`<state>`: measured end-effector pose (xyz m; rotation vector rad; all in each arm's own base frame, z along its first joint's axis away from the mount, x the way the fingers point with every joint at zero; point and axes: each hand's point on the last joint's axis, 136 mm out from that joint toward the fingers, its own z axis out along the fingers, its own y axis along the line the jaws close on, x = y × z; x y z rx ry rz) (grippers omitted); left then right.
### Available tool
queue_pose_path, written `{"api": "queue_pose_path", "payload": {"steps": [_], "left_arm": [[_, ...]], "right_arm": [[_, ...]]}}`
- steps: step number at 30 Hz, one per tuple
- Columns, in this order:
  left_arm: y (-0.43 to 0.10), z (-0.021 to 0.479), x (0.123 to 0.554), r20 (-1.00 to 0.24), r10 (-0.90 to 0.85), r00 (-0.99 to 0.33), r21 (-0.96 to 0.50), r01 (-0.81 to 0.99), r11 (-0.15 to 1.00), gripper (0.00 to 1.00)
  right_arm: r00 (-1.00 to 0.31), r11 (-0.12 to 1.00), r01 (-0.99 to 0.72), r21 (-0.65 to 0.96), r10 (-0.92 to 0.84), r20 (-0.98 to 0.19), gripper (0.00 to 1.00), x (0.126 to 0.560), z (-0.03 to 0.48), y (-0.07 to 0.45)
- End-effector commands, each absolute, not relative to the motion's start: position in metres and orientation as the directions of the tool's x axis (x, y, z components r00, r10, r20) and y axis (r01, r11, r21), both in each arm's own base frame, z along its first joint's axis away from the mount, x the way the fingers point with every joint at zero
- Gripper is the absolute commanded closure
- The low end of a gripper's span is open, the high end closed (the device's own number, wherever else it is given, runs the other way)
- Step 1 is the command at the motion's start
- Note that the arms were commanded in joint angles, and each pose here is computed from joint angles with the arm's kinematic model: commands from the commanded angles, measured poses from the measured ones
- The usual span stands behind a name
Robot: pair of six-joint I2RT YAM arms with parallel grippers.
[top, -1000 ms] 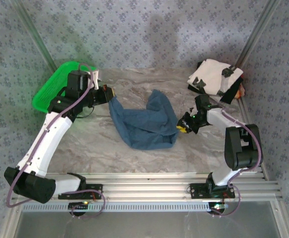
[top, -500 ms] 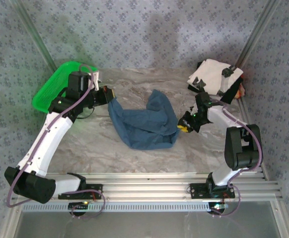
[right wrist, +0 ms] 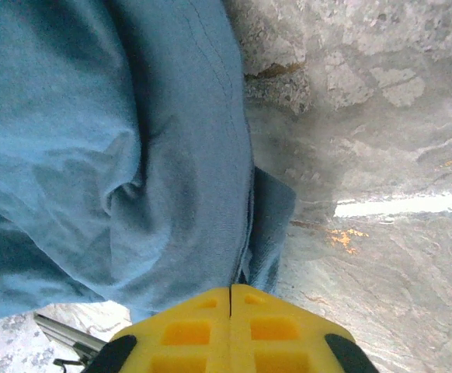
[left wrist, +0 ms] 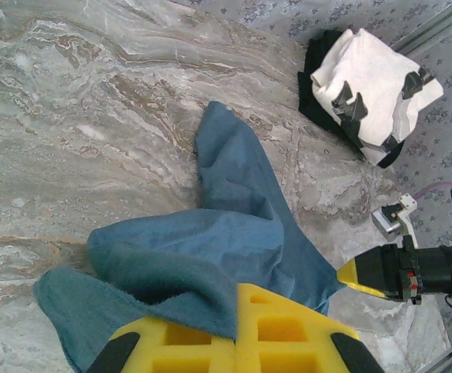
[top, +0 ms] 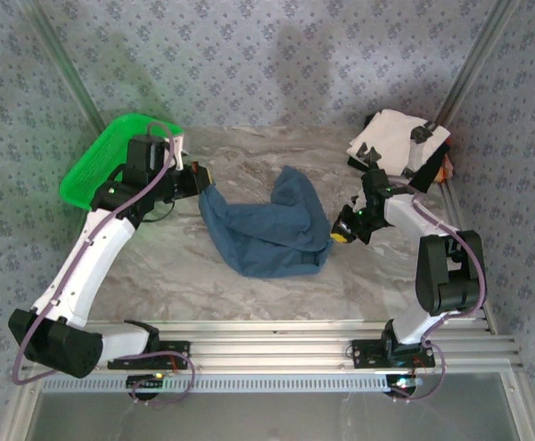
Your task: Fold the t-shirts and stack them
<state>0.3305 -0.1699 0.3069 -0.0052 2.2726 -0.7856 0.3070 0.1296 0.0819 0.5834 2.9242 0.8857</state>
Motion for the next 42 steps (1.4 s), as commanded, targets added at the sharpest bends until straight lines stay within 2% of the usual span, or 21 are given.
{"api": "queue_pose_path", "payload": {"steps": [1,10,14,27,35,38,40,42], "left_arm": [[-0.168,0.321,0.33,-0.675,-0.223,-0.703,-0.535,0.258,0.805,1.0],[-0.169,0.317,0.332,-0.672,-0.224,-0.706,-0.538,0.257,0.803,1.0],[-0.169,0.314,0.331,-0.667,-0.222,-0.711,-0.539,0.256,0.802,1.0],[-0.169,0.309,0.33,-0.661,-0.217,-0.718,-0.54,0.255,0.802,1.0],[-0.167,0.31,0.331,-0.662,-0.217,-0.717,-0.54,0.256,0.802,1.0],[-0.166,0.31,0.332,-0.662,-0.219,-0.717,-0.54,0.254,0.803,1.0],[-0.166,0.31,0.332,-0.662,-0.219,-0.717,-0.54,0.254,0.802,1.0],[-0.165,0.309,0.333,-0.659,-0.22,-0.719,-0.542,0.252,0.802,1.0]], "right_arm": [[-0.929,0.771,0.335,0.542,0.368,0.052,1.0,0.312,0.091,0.129],[-0.927,0.755,0.342,0.559,0.368,0.07,1.0,0.311,0.09,0.13],[-0.916,0.729,0.367,0.578,0.391,0.089,0.9,0.311,0.078,0.134],[-0.907,0.715,0.389,0.581,0.406,0.108,0.79,0.31,0.06,0.138],[-0.902,0.712,0.403,0.574,0.417,0.116,0.76,0.31,0.054,0.138],[-0.904,0.715,0.4,0.574,0.412,0.117,0.79,0.311,0.054,0.14],[-0.903,0.717,0.401,0.57,0.412,0.118,0.86,0.311,0.055,0.139],[-0.902,0.718,0.404,0.566,0.414,0.119,0.99,0.309,0.057,0.139]]}}
